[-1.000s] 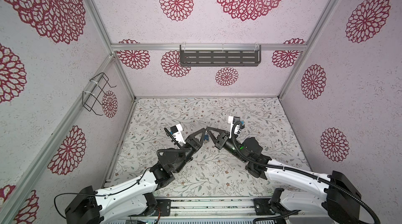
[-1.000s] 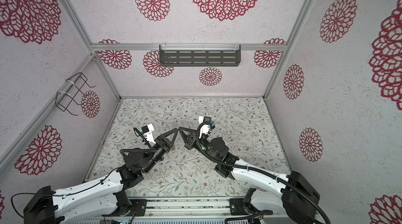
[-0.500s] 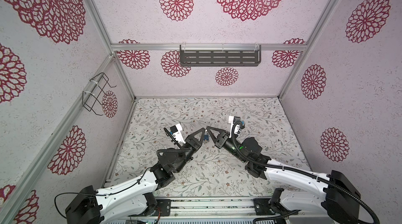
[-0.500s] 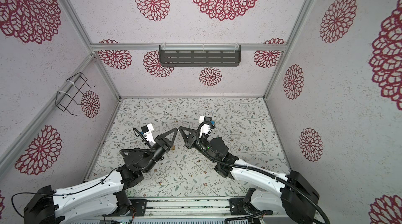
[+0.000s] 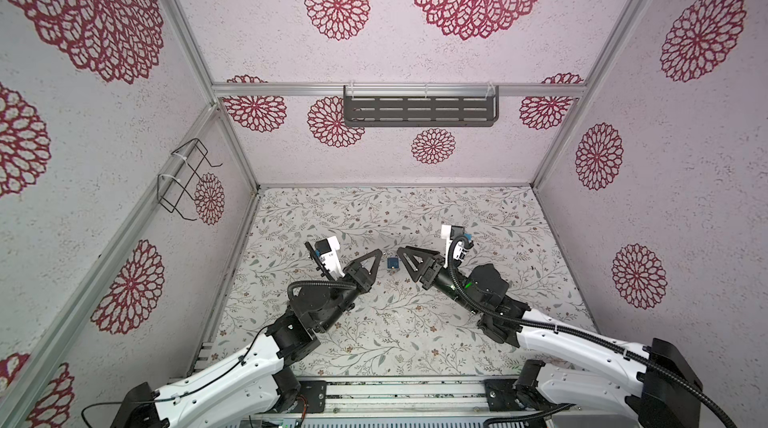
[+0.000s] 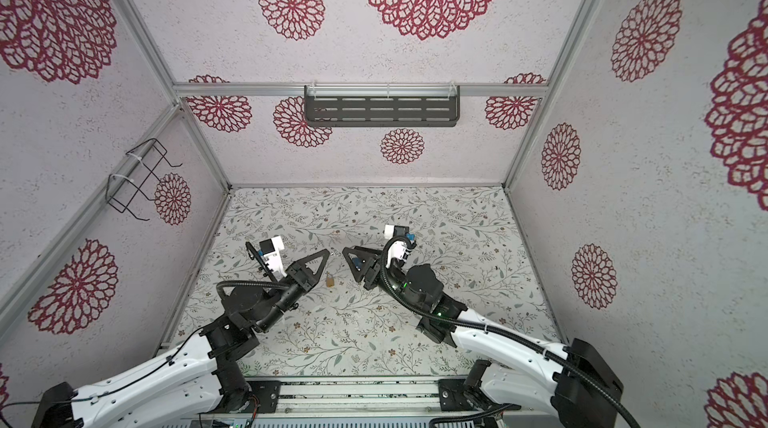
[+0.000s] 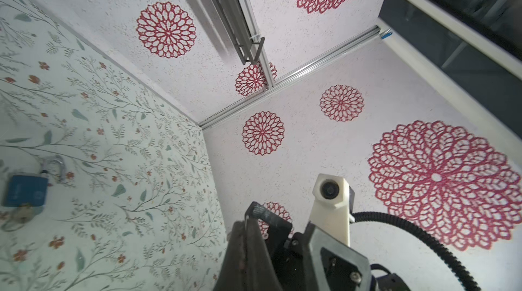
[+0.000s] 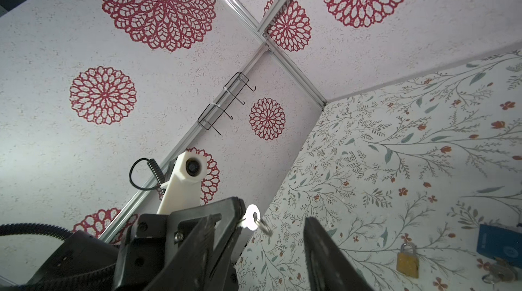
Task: Unlock with the key
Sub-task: 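Lower both grippers back over the table center, key in the right gripper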
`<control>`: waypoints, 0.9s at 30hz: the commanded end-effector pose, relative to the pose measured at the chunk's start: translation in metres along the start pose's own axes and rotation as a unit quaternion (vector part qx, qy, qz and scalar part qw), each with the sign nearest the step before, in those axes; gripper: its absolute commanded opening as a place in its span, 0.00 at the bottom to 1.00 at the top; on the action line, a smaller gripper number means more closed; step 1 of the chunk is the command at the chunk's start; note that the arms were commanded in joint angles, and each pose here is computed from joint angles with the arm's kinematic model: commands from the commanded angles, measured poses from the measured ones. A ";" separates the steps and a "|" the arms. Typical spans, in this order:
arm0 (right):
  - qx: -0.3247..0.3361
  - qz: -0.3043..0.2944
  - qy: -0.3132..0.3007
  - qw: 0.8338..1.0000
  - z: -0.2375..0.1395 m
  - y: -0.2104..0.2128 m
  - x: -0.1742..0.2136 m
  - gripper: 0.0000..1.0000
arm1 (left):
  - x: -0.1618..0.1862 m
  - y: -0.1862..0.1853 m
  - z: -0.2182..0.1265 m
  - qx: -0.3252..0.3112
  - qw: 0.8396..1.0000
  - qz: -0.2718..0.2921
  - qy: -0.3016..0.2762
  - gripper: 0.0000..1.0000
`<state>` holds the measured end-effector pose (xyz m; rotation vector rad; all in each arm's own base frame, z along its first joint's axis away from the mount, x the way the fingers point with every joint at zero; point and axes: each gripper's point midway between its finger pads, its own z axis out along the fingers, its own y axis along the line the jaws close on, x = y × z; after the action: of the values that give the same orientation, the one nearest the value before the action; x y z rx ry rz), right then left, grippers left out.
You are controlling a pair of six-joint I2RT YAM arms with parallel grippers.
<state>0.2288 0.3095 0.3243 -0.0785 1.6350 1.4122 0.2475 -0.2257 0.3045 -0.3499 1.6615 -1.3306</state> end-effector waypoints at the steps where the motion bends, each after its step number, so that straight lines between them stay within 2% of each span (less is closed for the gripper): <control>1: -0.017 -0.020 0.045 0.999 -0.006 0.004 0.001 0.58 | 0.015 0.014 -0.006 -0.040 0.992 0.084 0.091 0.00; 5: -0.041 -0.044 0.102 0.993 -0.012 0.006 0.007 0.60 | 0.024 0.012 -0.013 -0.053 0.972 0.159 0.164 0.00; 8: -0.056 -0.065 0.146 0.986 -0.016 0.007 0.015 0.60 | 0.030 0.015 -0.013 -0.061 0.959 0.194 0.198 0.00; 14: -0.112 -0.077 0.199 0.970 -0.019 0.017 0.028 0.59 | 0.045 0.001 -0.005 -0.009 0.944 0.218 0.248 0.00; 19: -0.161 -0.062 0.237 0.956 -0.013 0.025 0.035 0.51 | 0.050 -0.007 0.000 0.014 0.934 0.236 0.267 0.00; 27: -0.163 -0.062 0.257 0.951 -0.011 0.013 0.041 0.45 | 0.053 -0.009 0.001 0.019 0.926 0.249 0.283 0.00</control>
<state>0.1970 0.3260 0.2806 -0.6923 1.8687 1.6166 0.2205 -0.2660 0.2822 0.4500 2.0258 -1.1254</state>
